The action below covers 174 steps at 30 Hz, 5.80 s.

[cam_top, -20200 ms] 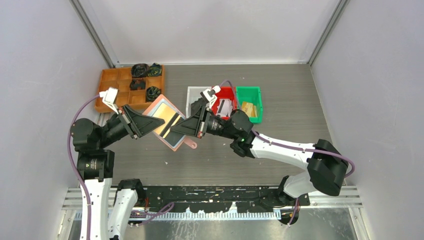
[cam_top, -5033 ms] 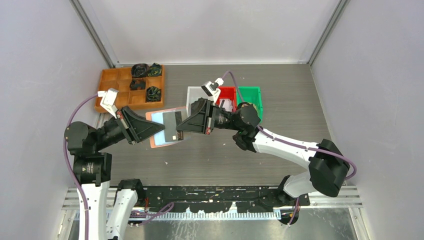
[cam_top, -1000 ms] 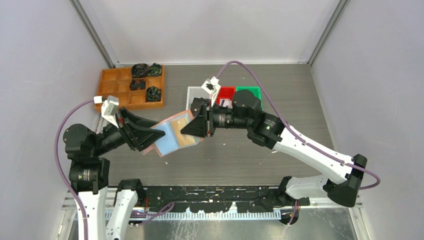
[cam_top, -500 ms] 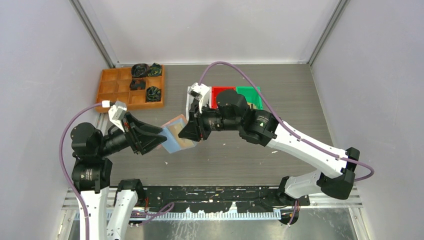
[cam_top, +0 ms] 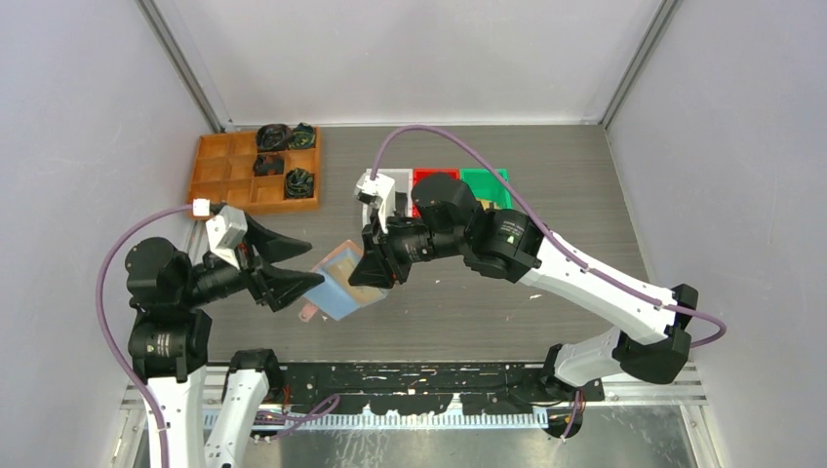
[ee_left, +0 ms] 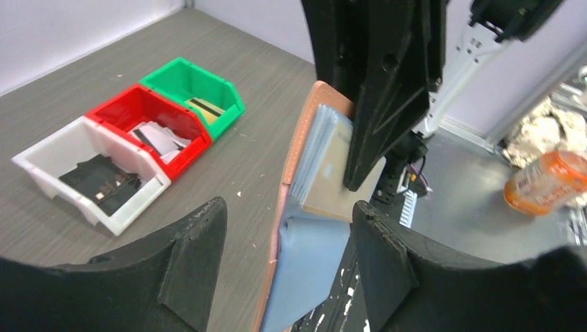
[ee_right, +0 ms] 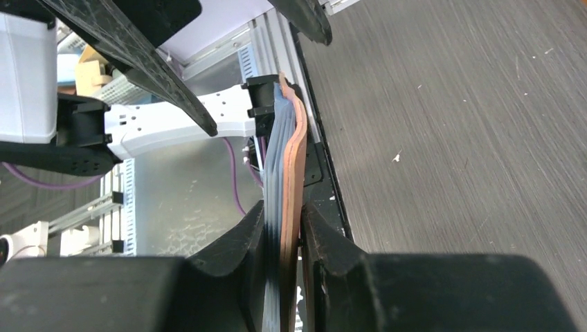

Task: Take the credit cards out of the card holder
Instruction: Remove the credit card from the card holder.

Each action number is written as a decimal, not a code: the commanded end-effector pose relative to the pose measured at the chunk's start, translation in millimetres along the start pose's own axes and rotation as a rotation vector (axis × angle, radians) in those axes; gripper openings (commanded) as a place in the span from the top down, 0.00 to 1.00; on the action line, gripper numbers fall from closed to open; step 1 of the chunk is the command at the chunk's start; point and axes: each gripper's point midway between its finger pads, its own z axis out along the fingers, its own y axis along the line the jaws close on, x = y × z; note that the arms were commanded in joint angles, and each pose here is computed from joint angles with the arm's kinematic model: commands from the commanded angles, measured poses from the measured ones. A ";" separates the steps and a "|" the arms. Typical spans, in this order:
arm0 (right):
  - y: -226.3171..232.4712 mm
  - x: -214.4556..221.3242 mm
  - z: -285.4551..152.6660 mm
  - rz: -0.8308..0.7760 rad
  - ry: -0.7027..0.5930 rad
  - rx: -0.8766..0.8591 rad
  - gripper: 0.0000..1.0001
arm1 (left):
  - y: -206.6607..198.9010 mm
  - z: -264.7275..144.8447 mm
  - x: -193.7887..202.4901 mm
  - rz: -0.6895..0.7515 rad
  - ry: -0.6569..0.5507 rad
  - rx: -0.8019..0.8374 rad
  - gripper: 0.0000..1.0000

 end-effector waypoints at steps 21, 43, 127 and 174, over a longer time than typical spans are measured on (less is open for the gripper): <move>27.9 -56.1 -5.9 -0.087 -0.223 -0.070 0.66 | 21.1 3.4 42.1 -0.257 0.044 -0.077 0.92; 17.5 -29.4 -26.4 -0.085 -0.186 -0.009 0.50 | -7.3 2.6 7.9 -0.236 0.007 0.039 1.00; 31.7 -28.9 -39.4 0.062 -0.117 -0.407 0.53 | -38.6 -4.8 -4.3 -0.189 0.041 0.173 1.00; -11.4 -36.3 -22.5 0.138 -0.185 -0.166 0.86 | -40.0 -5.6 -6.5 -0.171 0.033 0.164 1.00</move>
